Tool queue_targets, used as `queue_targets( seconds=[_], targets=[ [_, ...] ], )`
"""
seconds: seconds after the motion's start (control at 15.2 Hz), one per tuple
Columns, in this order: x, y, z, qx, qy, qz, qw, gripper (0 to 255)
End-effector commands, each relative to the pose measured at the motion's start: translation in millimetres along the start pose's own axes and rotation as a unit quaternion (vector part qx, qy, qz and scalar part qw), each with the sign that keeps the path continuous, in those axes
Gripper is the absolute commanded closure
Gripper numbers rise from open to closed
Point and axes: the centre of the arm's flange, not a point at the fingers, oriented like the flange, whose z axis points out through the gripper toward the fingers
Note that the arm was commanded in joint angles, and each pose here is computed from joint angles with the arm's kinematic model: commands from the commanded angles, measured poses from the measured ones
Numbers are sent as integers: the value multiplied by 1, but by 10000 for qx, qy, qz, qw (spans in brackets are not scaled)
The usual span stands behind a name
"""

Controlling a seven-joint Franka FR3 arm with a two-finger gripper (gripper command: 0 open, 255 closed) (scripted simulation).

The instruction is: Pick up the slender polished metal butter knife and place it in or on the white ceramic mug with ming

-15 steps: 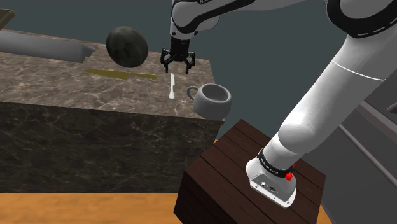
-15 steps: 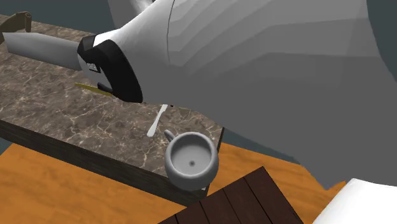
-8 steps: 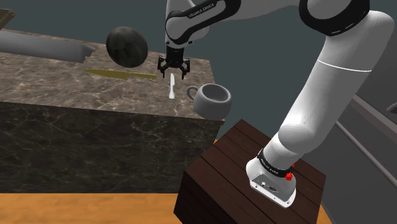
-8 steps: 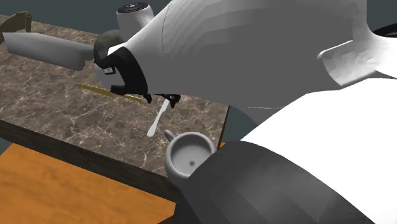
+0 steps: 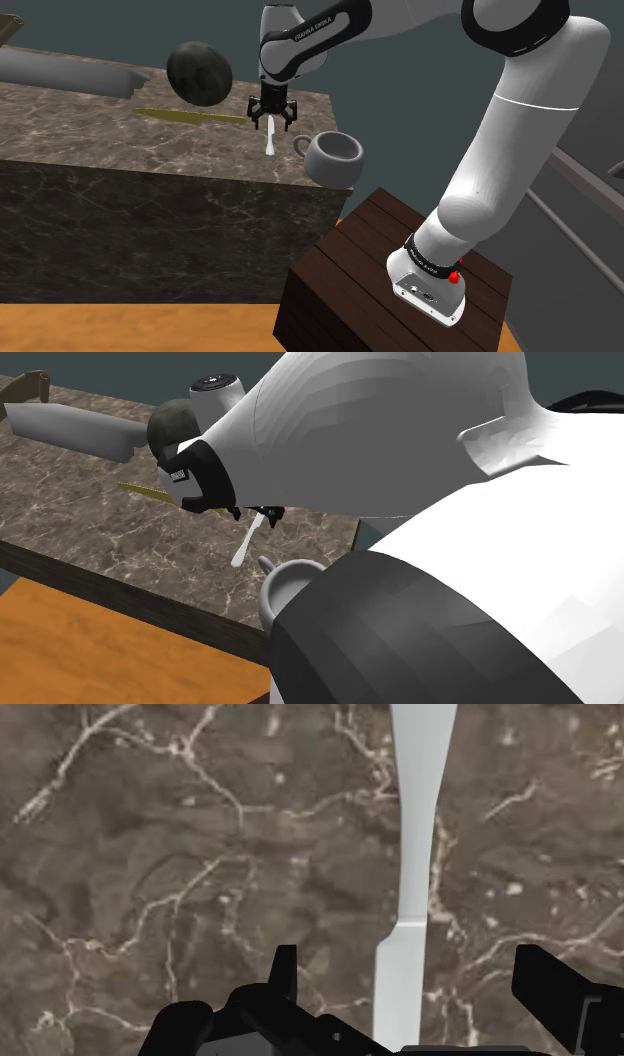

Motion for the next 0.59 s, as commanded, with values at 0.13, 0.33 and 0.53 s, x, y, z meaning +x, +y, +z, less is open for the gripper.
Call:
queue_targets(
  seconds=[0.13,0.33,0.53],
  targets=[
    [0,0,0,0,0,0,10000,0],
    [0,0,0,0,0,0,10000,255],
    [0,0,0,0,0,0,10000,255]
  ],
)
